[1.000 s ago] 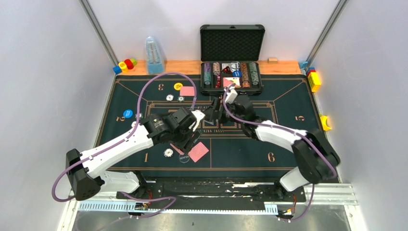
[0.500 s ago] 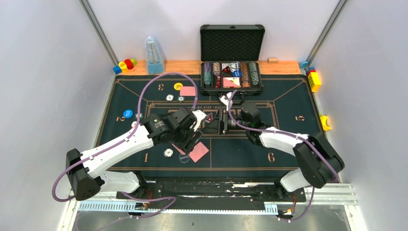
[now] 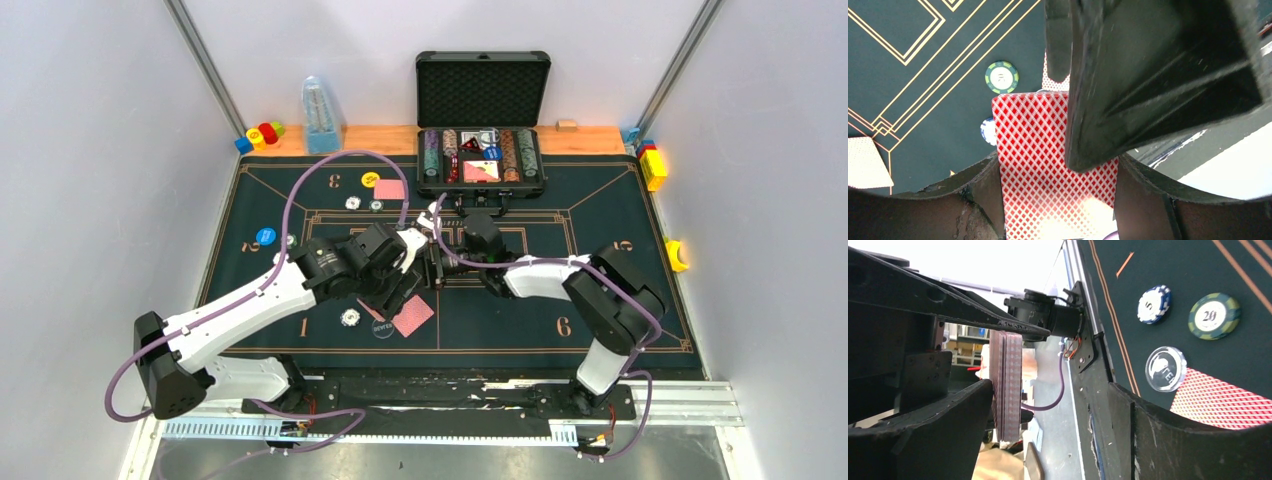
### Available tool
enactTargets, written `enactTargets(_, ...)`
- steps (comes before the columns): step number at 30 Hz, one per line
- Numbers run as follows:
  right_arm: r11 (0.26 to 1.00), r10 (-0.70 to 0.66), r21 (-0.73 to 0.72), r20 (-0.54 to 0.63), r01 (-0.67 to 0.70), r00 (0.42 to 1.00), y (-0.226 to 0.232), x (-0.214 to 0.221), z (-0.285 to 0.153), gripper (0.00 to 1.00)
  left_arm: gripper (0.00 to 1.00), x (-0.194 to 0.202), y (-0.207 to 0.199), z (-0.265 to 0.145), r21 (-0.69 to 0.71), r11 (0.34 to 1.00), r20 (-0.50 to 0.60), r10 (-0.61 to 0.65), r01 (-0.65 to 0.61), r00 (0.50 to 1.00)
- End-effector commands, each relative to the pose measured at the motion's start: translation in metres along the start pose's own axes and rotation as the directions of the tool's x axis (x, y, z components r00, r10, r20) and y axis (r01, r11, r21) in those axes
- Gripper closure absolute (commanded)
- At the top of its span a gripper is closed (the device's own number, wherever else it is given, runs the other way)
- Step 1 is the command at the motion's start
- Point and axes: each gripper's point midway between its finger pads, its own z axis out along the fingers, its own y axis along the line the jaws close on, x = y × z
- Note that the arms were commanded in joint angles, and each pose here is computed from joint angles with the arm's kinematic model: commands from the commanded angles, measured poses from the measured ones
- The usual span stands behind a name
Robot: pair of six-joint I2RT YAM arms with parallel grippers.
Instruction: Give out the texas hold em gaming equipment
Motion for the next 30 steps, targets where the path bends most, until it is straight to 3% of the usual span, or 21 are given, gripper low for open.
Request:
enactTargets(1,0.994,-0.060,-0.094,-0.050,0.056,0.997,0.022,0.003,0.011,0.15,1.00,-0.013,-0.003,-0.007,0.021,1.000,0.070,0.013,-0.015,0.997)
enactTargets(6,0.995,-0.065,-0.077,-0.048,0.061,0.997,0.020,0.006,0.012,0.18,1.00,-0.013,-0.003,-0.007,0.022,1.000,0.074,0.013,-0.014,0.997)
enactTargets(12,0.997,-0.063,0.043,-0.014,0.063,0.998,0.006,0.001,0.007,0.26,1.00,-0.013,-0.003,-0.009,0.023,1.000,0.079,0.011,-0.013,0.997)
enactTargets(18,0.986,-0.094,0.140,0.037,0.088,0.995,0.003,-0.009,-0.004,0.27,1.00,-0.011,-0.003,-0.009,0.023,1.000,0.078,0.009,-0.011,0.997)
enactTargets(26,0.978,-0.120,0.179,0.069,0.106,0.990,0.007,-0.016,-0.015,0.28,1.00,-0.010,-0.004,-0.009,0.031,0.999,0.078,0.011,-0.014,0.997)
enactTargets(30,0.976,-0.140,0.177,0.075,0.125,0.987,0.014,-0.018,-0.018,0.36,1.00,-0.010,-0.004,-0.009,0.033,0.999,0.078,0.012,-0.015,0.997)
